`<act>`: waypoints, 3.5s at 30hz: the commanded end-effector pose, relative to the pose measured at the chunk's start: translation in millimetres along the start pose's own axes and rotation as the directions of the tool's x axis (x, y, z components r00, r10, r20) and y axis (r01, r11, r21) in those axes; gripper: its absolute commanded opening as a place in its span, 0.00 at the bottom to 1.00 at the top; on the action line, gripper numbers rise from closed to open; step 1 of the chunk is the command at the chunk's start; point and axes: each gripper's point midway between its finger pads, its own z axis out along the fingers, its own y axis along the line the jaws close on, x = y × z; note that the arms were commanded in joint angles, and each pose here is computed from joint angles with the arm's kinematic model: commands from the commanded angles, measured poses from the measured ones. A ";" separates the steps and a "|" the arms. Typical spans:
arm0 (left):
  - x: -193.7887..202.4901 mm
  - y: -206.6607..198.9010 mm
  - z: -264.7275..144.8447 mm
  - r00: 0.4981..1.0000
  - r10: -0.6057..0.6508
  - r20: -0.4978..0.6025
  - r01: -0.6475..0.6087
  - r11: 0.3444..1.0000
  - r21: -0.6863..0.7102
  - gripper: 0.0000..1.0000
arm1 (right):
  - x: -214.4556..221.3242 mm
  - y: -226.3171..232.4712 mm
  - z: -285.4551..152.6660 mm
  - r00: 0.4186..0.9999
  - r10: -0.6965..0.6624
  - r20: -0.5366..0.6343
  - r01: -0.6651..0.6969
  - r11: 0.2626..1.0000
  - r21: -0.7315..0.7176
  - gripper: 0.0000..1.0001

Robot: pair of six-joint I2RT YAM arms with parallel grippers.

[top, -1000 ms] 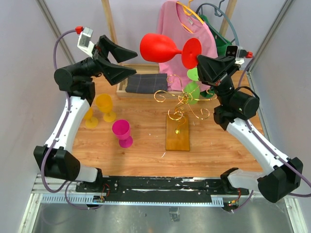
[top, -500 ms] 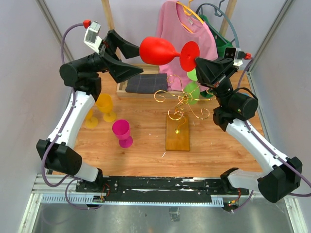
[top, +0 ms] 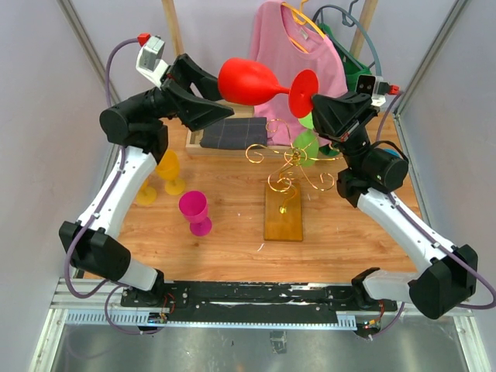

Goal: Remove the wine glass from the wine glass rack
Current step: Place the wine glass at the center of the board.

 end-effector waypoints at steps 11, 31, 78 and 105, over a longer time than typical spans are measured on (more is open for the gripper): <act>-14.9 -27.1 7.6 0.999 0.020 0.043 -0.023 0.998 0.058 0.06 | 19.2 21.2 -11.0 0.997 0.005 -0.083 -0.014 0.994 -0.111 0.17; -46.6 -42.4 -0.1 0.976 0.211 0.062 -0.213 0.977 0.032 0.00 | 44.4 49.5 -17.9 0.971 -0.127 -0.201 0.097 0.984 -0.152 0.68; 135.7 45.5 -239.9 0.425 -0.332 -0.842 -0.482 0.704 -0.521 0.00 | 64.4 104.9 -13.5 0.755 -0.459 -0.469 0.562 0.821 0.101 0.66; 215.9 107.6 -270.2 0.126 -0.416 -0.901 -0.416 0.802 -0.428 0.00 | 64.5 121.8 -31.9 0.742 -0.502 -0.444 0.608 0.784 0.129 0.65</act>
